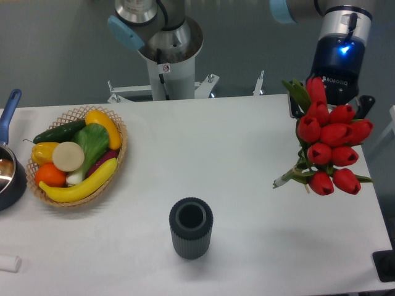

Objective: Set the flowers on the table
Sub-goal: 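Carry the red tulip bunch in the gripper down toward the table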

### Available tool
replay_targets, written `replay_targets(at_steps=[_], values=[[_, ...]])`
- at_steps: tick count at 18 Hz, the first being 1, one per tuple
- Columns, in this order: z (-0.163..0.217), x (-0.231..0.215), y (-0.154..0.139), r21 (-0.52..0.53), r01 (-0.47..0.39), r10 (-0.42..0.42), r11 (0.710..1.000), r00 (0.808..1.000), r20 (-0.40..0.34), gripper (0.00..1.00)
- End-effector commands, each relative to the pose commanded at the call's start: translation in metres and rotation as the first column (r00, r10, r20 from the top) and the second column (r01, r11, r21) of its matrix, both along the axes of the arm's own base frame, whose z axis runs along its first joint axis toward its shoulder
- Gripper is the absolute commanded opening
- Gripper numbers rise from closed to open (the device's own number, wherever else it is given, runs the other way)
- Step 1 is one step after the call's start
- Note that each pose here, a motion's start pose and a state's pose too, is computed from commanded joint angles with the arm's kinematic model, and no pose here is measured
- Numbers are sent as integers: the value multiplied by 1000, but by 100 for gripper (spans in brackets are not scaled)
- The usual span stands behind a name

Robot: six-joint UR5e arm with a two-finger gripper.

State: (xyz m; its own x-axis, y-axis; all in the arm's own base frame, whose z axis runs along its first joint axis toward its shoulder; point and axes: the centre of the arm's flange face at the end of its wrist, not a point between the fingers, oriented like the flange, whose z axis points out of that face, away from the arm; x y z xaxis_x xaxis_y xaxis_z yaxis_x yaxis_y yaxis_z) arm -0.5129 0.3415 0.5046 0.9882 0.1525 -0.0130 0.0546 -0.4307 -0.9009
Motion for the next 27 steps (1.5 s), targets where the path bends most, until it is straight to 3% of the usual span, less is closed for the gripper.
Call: replay_targets(at_steps=[18,24,27], values=[[-14,5,1,-29,18,-18,999,1000,-23,44],[-68,15,-1,-212,32,-58,977,991,-117,44],[-92,29,16,-415,-5,-75,910,981,-177,44]])
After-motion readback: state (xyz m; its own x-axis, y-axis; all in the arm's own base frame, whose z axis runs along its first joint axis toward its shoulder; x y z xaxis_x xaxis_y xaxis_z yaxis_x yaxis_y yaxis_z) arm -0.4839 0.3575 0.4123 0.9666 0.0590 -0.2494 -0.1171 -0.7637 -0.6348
